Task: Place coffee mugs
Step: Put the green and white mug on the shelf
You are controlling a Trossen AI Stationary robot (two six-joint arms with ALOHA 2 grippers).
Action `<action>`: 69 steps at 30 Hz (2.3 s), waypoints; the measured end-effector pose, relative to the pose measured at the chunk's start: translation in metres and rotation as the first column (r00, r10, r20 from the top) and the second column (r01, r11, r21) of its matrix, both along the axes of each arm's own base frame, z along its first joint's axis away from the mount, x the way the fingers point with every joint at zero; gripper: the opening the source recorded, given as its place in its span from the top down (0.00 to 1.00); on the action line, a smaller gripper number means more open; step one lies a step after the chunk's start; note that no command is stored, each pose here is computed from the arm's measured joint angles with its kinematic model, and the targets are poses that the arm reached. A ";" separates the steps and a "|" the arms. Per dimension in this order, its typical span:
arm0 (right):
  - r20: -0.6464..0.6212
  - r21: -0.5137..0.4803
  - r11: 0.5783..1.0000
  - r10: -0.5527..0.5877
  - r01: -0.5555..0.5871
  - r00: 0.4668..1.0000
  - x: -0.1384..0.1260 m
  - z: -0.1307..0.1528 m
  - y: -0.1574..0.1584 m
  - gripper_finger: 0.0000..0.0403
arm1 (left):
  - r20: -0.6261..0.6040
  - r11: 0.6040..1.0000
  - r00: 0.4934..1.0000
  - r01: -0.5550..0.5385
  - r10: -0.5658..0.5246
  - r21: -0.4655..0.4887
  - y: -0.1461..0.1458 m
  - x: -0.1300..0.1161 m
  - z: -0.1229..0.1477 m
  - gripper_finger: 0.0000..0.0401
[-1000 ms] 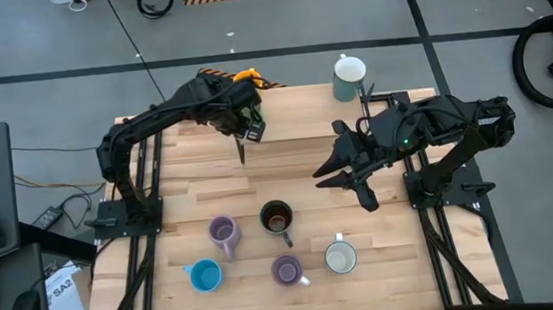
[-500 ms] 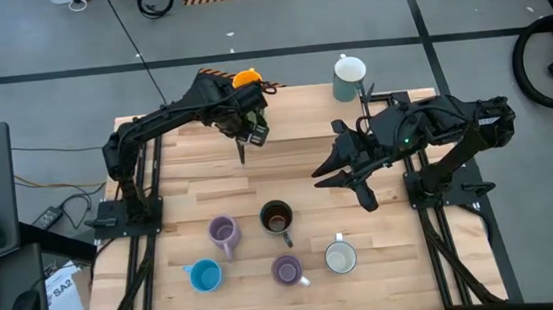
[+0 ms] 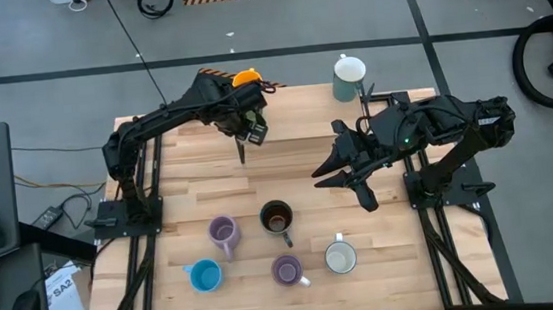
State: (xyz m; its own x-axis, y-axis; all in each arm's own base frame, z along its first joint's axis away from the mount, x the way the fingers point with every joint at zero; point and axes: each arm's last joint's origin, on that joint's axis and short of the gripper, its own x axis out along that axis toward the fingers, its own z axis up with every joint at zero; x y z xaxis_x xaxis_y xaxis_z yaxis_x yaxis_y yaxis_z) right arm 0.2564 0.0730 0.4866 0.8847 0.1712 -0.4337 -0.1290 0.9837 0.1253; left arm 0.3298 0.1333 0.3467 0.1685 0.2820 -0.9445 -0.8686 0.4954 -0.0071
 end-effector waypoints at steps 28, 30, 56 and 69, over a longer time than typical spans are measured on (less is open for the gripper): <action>0.003 -0.017 1.000 0.008 -0.008 1.000 0.000 0.000 0.000 0.75 | 0.012 1.000 1.000 0.021 -0.021 -0.015 0.000 0.001 0.000 0.75; 0.003 -0.017 1.000 0.008 -0.008 1.000 0.000 0.000 0.000 0.75 | 0.015 1.000 1.000 0.020 -0.019 -0.009 0.000 0.002 0.000 0.75; 0.004 -0.024 1.000 0.011 -0.011 1.000 0.000 0.000 0.000 0.75 | 0.154 0.997 0.986 0.064 -0.056 -0.051 -0.002 0.011 0.008 0.75; 0.005 -0.031 0.999 0.015 -0.015 1.000 0.000 0.000 0.000 0.75 | 0.149 0.999 0.989 0.003 0.002 -0.033 -0.001 0.010 0.008 0.78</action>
